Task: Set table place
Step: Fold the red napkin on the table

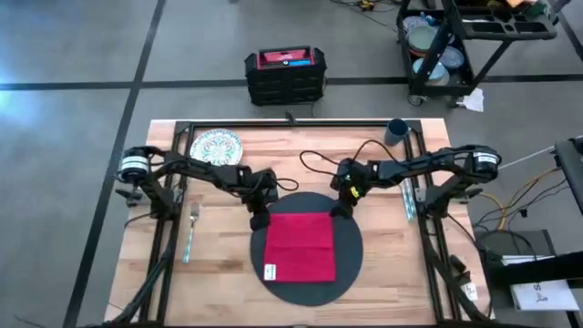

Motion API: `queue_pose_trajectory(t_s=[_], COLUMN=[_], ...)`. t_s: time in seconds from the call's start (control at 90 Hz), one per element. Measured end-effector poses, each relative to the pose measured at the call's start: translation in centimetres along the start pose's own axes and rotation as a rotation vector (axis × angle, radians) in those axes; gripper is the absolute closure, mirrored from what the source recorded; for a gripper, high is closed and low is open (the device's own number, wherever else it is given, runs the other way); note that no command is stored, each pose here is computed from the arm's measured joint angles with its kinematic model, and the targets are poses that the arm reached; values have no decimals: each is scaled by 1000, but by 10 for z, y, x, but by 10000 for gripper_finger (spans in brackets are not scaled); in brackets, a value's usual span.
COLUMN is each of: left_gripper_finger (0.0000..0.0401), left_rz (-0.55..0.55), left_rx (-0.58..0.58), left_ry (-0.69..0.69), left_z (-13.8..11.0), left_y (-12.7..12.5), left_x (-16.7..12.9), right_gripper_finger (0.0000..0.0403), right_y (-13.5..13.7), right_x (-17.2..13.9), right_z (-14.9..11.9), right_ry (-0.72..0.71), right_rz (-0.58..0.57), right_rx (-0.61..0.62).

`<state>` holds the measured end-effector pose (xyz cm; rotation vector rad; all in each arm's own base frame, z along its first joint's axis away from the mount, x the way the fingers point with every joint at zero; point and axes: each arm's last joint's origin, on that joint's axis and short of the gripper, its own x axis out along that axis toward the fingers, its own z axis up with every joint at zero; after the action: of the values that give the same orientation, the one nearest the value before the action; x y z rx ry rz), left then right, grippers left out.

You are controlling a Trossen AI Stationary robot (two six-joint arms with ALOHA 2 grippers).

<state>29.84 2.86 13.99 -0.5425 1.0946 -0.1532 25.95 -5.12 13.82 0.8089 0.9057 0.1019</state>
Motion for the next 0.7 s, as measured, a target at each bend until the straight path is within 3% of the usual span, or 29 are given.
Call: queue_pose_trajectory(t_s=[0.322,0.7], left_gripper_finger=[286,286], left_rz=[34,47], left_rx=[8,0], left_ry=[-72,-76], left_z=[4,5], left_y=[-8,-4], left_x=[-20,-22], right_gripper_finger=[254,253], right_y=[-3,-11], right_x=[-2,14], right_z=[1,0], right_ry=[-7,49], right_rz=[-2,0], right_rx=[1,24])
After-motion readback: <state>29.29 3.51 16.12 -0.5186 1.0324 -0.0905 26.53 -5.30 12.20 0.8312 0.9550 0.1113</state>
